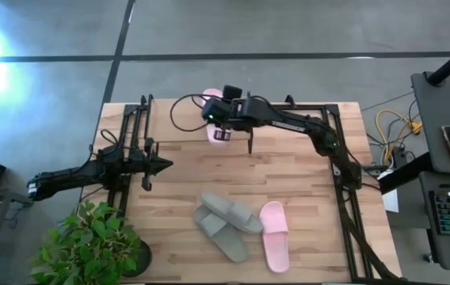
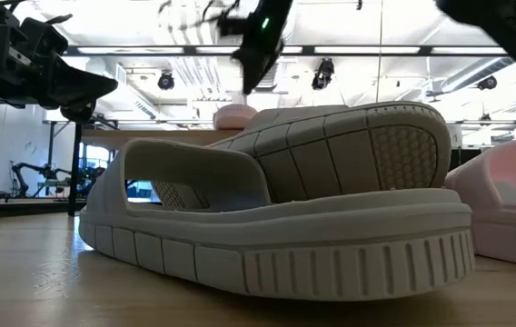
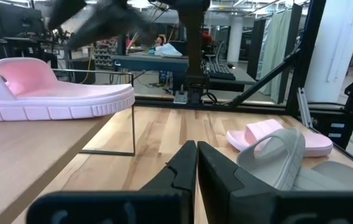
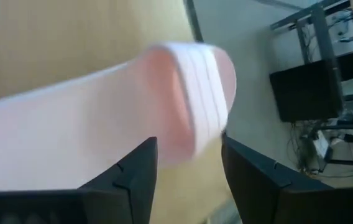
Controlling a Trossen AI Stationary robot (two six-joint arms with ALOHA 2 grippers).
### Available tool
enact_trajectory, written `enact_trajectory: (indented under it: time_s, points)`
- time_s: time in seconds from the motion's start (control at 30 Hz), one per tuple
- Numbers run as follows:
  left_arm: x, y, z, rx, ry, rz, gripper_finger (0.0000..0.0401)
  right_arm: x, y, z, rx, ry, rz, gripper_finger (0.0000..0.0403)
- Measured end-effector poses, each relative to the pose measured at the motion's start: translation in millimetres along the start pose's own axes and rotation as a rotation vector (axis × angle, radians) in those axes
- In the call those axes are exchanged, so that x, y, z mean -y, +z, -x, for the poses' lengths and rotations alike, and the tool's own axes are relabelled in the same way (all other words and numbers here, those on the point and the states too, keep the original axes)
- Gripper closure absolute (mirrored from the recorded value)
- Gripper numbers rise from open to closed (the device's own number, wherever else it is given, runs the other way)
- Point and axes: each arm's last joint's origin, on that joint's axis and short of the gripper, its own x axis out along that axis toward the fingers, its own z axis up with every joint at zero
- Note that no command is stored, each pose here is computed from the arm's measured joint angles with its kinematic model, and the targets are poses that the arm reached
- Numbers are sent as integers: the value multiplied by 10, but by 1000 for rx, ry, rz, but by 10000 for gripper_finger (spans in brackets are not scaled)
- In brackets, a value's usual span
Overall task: Pick and place slides into the shelf
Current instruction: Put the pink slipper on the shelf
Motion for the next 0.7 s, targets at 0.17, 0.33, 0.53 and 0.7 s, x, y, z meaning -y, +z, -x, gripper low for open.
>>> enact_trajectory:
  time_s: [0.17, 0.33, 0.53, 0.7]
  points:
    - [0, 0, 0, -1, 0, 0, 401, -109, -180, 707, 5, 219, 59, 231]
    - [0, -1, 0, -1, 0, 0, 401, -306, -412, 1332, 45, 318, 134, 231]
    - [0, -1, 0, -1, 0, 0, 401, -792, -884, 1836, -8, 351, 197, 230]
    - [0, -2, -1, -2, 0, 0, 401, -1453, -1298, 2095, -44, 368, 267, 229]
